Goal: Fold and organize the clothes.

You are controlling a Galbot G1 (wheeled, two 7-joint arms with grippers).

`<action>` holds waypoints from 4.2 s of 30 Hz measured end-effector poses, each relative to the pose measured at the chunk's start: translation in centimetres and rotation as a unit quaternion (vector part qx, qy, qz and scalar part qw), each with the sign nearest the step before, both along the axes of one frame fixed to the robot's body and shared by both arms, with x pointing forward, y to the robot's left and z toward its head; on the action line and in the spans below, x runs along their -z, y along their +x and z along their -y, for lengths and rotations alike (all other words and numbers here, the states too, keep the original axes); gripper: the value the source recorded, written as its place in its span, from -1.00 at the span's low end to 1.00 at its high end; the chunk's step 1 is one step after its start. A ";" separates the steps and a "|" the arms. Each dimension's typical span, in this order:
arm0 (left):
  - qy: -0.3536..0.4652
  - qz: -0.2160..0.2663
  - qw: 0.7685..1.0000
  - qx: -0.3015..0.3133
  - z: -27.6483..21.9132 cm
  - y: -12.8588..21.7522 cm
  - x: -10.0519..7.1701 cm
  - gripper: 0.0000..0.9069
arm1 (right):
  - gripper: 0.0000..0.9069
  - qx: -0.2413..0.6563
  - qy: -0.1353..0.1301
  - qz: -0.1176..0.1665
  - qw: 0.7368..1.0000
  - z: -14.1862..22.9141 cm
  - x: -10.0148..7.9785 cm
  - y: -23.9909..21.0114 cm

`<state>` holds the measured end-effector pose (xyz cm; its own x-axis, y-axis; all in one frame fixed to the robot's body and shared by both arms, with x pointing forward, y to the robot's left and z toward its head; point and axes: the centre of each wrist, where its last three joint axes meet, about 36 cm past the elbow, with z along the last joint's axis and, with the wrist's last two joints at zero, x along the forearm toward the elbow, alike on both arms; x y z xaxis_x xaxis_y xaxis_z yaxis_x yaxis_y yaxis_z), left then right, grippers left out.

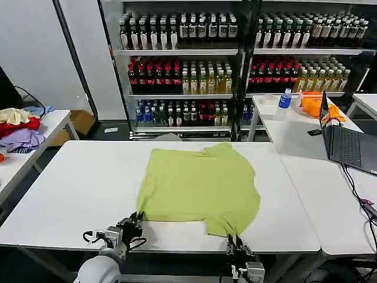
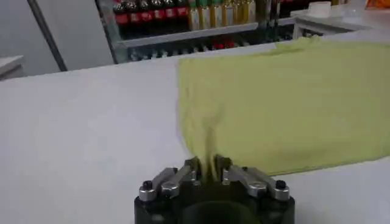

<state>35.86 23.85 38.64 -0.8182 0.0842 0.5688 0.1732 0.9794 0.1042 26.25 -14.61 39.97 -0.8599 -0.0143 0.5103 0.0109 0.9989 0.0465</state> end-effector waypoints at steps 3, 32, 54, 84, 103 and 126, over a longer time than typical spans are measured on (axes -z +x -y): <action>-0.005 -0.001 1.000 -0.002 -0.1 -0.2 -0.2 -0.96 | -1.00 -0.001 -0.003 0.011 1.000 0.4 -0.6 -0.4; -0.078 0.052 0.996 0.009 0.0 -3.6 -6.8 -0.96 | -1.00 -0.022 -0.057 0.169 0.984 6.0 -6.3 -1.1; -0.023 0.079 0.996 0.024 1.4 2.4 -3.5 -0.96 | -1.00 -0.062 -0.120 0.173 0.976 8.3 -1.7 7.8; -0.014 0.091 0.996 0.003 1.5 3.9 -1.8 1.00 | 1.00 -0.054 -0.149 0.161 0.974 8.1 0.9 10.2; -0.019 0.057 0.998 -0.007 1.5 3.5 0.3 0.60 | 1.00 -0.003 -0.074 0.064 0.995 9.1 1.3 8.6; -0.022 0.041 0.999 -0.017 1.6 4.3 1.7 -0.96 | -1.00 -0.008 -0.025 0.028 0.999 8.5 2.1 9.7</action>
<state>40.15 22.22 36.96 -0.8651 0.0792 0.4953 0.1325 0.9885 0.0734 35.97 -23.12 37.83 -0.8870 -0.0043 0.4617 -0.0072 1.0000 -0.0044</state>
